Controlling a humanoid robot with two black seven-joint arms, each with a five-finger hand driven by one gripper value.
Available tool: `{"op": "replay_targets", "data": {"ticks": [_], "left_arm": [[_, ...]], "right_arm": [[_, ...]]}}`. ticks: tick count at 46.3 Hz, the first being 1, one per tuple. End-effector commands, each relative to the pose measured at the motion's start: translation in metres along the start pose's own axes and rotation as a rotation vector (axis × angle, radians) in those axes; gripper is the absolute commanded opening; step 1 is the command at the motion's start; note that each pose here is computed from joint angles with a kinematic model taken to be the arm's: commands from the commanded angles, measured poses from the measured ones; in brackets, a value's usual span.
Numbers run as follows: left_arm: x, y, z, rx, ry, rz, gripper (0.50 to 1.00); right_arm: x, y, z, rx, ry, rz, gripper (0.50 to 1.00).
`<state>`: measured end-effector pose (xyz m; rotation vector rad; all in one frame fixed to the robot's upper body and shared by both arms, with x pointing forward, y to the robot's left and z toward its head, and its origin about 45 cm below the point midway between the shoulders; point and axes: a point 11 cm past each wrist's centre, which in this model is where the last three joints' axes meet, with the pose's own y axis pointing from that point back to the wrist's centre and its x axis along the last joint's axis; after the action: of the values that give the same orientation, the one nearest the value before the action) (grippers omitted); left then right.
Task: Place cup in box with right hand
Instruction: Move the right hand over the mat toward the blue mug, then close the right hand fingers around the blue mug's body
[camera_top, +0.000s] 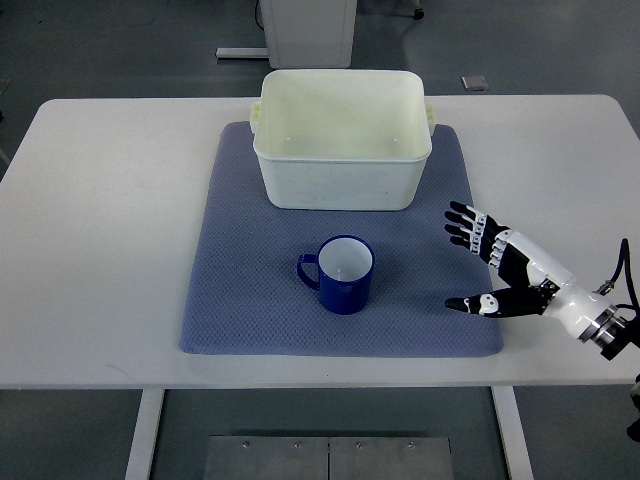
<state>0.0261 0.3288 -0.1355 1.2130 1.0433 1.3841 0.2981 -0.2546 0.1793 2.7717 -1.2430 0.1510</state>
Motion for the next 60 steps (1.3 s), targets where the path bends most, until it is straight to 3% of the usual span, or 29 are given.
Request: {"op": "replay_targets", "data": {"ticks": [1, 23, 60], "left_arm": [[0.0, 0.0, 0.0, 0.0, 0.001, 0.0, 1.0], [0.0, 0.0, 0.001, -0.001, 0.001, 0.0, 1.0], [0.0, 0.0, 0.0, 0.0, 0.001, -0.002, 1.0]], "right_arm": [[-0.009, -0.006, 0.003, -0.004, 0.003, -0.017, 1.0], [-0.029, -0.046, -0.003, 0.021, 0.006, -0.015, 0.998], [-0.061, -0.067, 0.011, -0.017, -0.011, -0.06, 0.991]]}}
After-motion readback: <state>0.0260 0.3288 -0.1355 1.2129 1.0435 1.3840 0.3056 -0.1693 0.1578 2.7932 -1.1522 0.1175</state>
